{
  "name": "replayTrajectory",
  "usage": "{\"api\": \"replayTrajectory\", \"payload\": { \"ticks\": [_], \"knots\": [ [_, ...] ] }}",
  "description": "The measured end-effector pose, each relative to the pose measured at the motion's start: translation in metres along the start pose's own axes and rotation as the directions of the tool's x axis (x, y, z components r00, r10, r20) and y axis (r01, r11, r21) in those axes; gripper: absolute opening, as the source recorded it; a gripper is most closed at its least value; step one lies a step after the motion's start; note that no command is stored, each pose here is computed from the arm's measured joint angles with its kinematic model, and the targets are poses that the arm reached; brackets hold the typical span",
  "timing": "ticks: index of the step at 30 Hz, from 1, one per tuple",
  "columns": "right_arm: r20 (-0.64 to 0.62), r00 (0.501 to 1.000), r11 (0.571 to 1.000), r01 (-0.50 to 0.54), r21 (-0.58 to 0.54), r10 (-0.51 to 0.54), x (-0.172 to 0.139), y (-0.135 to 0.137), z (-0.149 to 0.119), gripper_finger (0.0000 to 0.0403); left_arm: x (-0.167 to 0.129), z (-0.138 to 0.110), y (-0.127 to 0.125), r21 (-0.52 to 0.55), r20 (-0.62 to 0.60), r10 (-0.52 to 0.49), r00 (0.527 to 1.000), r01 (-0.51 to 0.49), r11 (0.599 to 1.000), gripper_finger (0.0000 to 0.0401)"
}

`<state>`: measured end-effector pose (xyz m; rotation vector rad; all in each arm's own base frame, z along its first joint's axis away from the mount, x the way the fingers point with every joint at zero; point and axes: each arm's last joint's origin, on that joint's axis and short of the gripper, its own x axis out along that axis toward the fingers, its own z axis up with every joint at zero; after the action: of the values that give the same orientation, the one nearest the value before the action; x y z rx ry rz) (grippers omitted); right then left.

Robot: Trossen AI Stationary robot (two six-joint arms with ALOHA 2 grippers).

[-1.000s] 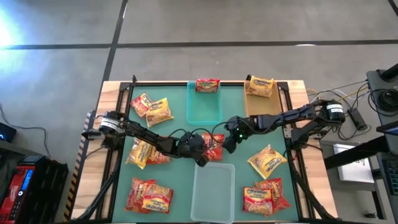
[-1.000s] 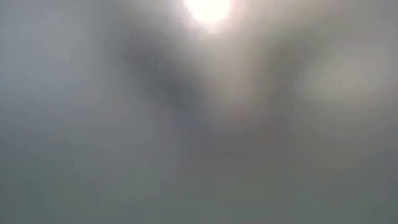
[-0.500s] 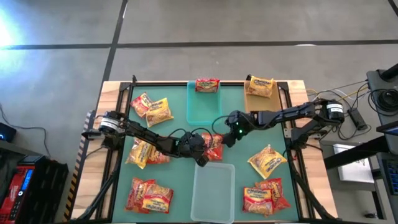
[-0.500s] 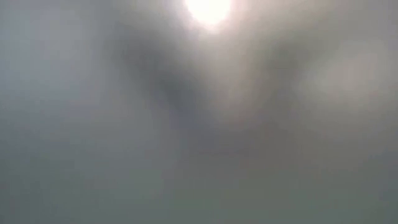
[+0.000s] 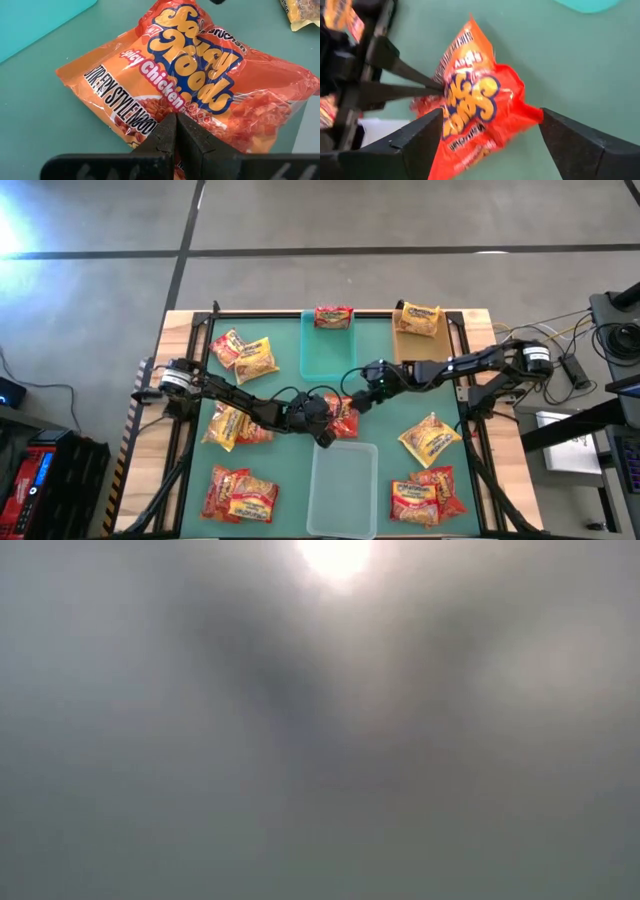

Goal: Sort Maruchan noodles
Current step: Put the top right orange noodle pack into the transparent bin

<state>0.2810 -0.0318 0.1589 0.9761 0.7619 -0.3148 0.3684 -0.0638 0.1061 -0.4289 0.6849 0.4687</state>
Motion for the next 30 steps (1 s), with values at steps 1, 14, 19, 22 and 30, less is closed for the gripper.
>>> {"api": "replayTrajectory", "payload": {
  "ticks": [1, 14, 19, 22, 30],
  "knots": [
    [0.008, 1.000, 1.000, -0.011, 0.008, 0.010, 0.003, 0.000, 0.000, 0.0319, 0.000, 0.000, 0.000, -0.001, 0.002, 0.000, 1.000, 0.000, 1.000, 0.0000],
    [-0.009, 0.988, 0.987, -0.152, 0.058, 0.153, 0.045, 0.001, -0.013, 0.0320, 0.001, 0.002, 0.001, -0.039, 0.011, 0.002, 1.000, -0.001, 0.999, 0.0000],
    [-0.023, 0.986, 0.985, -0.161, 0.060, 0.162, 0.053, 0.000, -0.015, 0.0319, 0.001, 0.002, 0.001, -0.041, 0.013, 0.002, 1.000, -0.002, 0.999, 0.0000],
    [-0.024, 0.987, 0.986, -0.158, 0.051, 0.159, 0.057, -0.002, -0.017, 0.0314, 0.001, 0.002, 0.001, -0.042, 0.016, 0.005, 1.000, -0.004, 0.999, 0.0000],
    [-0.009, 0.986, 0.986, -0.167, -0.018, 0.167, 0.057, 0.000, -0.017, 0.0272, 0.001, 0.004, 0.000, -0.038, 0.036, -0.003, 0.999, 0.004, 0.999, 0.0000]
  ]
}}
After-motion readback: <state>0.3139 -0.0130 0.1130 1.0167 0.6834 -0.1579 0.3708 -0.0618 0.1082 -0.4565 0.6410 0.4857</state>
